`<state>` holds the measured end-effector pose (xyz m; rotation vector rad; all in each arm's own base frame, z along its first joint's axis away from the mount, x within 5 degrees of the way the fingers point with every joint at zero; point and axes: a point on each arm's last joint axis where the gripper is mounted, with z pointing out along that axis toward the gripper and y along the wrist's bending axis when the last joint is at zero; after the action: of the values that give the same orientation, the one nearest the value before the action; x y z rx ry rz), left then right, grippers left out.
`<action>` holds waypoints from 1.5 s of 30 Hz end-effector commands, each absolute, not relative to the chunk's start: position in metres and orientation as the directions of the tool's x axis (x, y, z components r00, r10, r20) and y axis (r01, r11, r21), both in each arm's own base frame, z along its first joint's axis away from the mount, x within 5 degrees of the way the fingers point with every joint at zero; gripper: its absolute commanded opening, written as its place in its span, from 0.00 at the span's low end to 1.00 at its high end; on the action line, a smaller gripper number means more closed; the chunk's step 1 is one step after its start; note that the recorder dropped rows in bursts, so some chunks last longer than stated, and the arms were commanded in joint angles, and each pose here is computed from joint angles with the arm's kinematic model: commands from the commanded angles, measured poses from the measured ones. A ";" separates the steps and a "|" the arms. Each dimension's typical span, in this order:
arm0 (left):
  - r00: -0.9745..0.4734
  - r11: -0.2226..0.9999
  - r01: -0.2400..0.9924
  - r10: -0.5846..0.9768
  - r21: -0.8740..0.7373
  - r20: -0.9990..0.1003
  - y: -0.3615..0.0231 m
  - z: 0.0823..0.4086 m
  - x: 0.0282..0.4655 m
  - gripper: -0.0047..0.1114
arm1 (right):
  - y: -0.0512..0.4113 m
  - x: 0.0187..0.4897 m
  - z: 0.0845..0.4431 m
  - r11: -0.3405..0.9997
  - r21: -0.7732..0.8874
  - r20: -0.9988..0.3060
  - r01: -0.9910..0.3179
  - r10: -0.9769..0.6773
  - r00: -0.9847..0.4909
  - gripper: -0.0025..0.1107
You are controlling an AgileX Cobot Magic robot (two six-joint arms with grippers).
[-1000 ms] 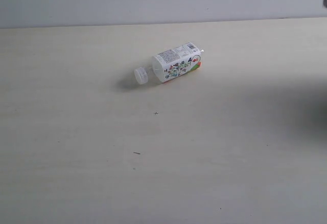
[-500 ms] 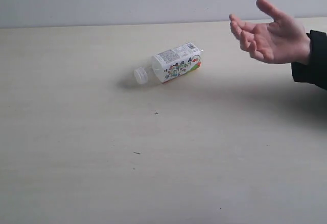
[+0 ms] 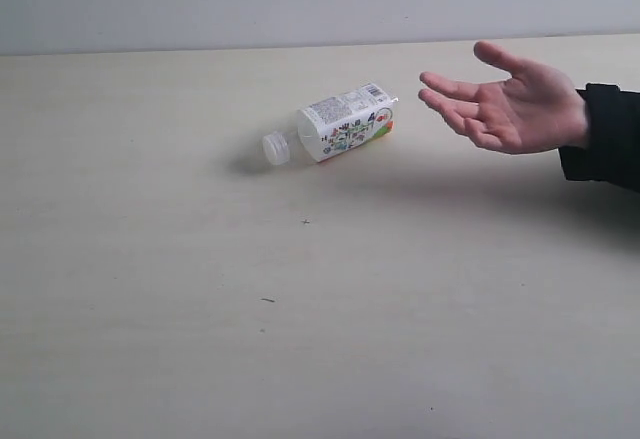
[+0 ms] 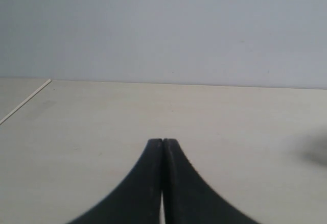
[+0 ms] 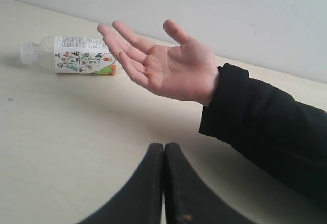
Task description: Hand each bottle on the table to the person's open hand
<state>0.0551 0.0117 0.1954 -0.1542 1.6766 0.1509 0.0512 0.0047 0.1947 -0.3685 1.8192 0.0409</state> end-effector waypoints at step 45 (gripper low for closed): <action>0.446 0.842 -0.016 -0.477 -0.540 -0.757 0.021 0.274 0.069 0.04 | 0.004 0.051 0.193 0.951 -0.166 -0.946 -0.262 -0.229 -0.232 0.02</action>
<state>0.0554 0.0170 0.2588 -0.5359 1.0204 -0.3997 0.0512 0.0047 0.1948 -0.3695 1.8186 0.0389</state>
